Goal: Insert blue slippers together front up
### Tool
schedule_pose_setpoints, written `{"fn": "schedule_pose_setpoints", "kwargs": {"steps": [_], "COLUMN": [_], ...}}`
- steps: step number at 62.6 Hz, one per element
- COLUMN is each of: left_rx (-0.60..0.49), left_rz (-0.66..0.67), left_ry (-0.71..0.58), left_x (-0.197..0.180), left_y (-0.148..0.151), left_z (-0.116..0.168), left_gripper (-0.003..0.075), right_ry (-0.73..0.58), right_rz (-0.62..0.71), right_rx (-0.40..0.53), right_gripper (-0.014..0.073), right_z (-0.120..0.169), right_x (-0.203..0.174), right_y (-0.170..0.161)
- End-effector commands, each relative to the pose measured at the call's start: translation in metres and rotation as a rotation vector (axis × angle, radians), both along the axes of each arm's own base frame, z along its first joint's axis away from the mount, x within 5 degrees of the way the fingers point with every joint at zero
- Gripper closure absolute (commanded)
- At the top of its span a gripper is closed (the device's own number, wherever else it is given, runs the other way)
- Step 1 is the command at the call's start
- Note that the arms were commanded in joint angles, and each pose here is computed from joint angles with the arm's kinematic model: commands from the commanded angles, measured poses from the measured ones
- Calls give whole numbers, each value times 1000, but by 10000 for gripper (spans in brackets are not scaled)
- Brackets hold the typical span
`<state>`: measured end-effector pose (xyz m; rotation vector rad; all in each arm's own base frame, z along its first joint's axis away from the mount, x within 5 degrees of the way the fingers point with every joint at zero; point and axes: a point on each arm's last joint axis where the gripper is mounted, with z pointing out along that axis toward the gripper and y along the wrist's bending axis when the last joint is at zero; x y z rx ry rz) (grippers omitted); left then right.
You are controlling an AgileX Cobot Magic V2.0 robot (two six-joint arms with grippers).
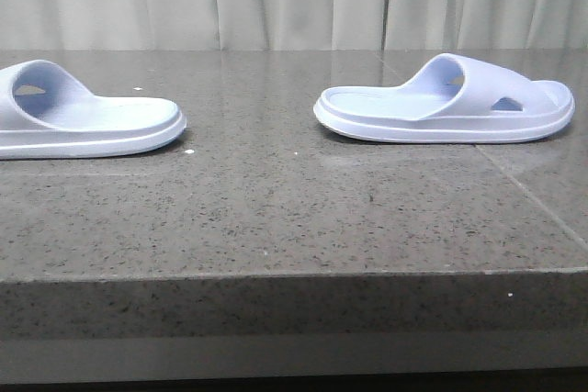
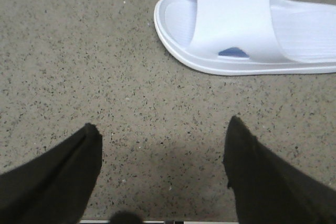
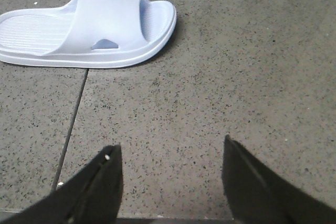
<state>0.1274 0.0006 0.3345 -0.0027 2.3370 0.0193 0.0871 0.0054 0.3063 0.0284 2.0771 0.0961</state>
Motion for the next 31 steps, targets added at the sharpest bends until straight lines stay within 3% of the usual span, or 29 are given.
{"fn": "schedule_pose_setpoints", "kwargs": {"steps": [1, 13, 31], "left_rx": [10, -20, -326], "left_rz": [0, 58, 26], "left_ry": [-1, 75, 52], "left_x": [20, 57, 105], "left_y": [0, 11, 45], "left_z": [15, 16, 4], "left_gripper": [228, 228, 228], "right_ry": [-79, -79, -79], "right_rz": [-9, -9, -9], "right_rx": [-12, -12, -12], "right_gripper": [146, 146, 146], "right_z": [13, 13, 13], "right_x": [4, 4, 4], "right_y": [-1, -1, -1]}}
